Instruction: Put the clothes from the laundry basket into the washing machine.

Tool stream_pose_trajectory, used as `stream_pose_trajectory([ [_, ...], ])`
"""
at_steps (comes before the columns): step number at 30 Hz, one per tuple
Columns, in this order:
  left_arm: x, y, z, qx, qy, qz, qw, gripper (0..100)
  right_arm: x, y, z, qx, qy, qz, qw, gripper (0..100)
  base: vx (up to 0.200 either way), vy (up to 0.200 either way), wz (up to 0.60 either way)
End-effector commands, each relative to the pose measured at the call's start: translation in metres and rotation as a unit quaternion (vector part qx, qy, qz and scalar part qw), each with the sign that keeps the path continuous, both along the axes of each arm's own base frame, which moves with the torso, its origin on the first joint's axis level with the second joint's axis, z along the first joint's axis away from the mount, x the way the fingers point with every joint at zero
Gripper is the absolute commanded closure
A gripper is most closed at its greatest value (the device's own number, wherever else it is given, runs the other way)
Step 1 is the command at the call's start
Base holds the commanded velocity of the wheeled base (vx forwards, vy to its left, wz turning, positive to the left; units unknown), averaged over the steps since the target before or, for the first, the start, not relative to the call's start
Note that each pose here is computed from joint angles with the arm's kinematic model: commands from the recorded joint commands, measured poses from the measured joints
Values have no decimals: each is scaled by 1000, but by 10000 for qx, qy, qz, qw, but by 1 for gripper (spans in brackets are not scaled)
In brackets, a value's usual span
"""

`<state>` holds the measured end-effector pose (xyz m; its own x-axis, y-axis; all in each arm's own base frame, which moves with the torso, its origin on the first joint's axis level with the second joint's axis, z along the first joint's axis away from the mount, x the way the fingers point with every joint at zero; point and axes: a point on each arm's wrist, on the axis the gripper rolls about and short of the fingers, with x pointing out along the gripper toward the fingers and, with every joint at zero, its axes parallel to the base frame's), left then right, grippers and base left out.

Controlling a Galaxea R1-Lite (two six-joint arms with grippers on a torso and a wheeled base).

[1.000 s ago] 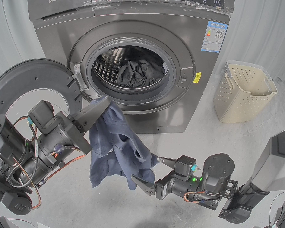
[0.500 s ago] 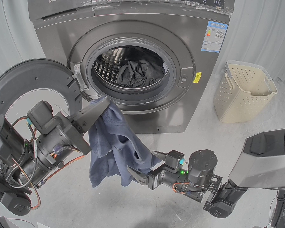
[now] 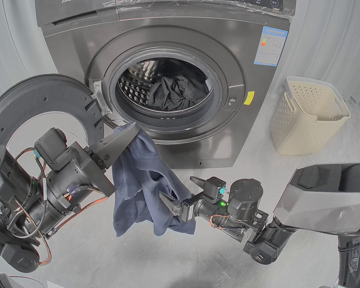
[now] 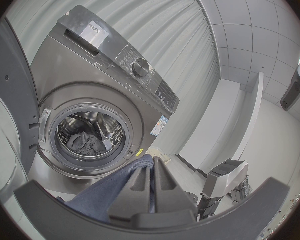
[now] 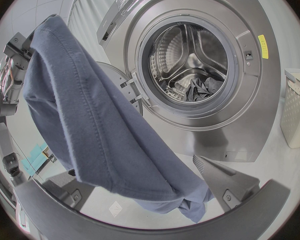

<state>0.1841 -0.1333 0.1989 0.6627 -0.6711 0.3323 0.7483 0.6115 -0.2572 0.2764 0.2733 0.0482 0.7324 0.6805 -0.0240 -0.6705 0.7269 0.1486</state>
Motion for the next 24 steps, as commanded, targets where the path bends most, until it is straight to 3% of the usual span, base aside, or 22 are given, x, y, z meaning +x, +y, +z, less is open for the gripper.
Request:
stream_pose_trajectory([
  [1, 0, 0, 0, 1, 2, -6, 10000, 100, 4, 2, -5, 32, -30, -24, 10000, 0, 0, 0, 0],
  [2, 0, 0, 0, 1, 2, -6, 10000, 100, 4, 2, -5, 32, -30, -24, 10000, 100, 0, 0, 0],
  [6, -1, 0, 0, -9, 13, -11, 10000, 100, 2, 1, -6, 26, -24, -16, 10000, 100, 0, 0, 0],
  [10, -1, 1, -3, 48, 52, -3, 10000, 100, -2, -6, 9, 189, -146, -47, 9997, 100, 0, 0, 0],
  [17, -6, 6, -1, 30, 27, 28, 10000, 100, -33, -57, 81, 576, -581, -98, 9966, 100, 0, 0, 0],
  [24, -10, 10, 0, 25, 0, 63, 10000, 100, -70, -93, 117, 870, -838, -37, 9927, 100, 0, 0, 0],
])
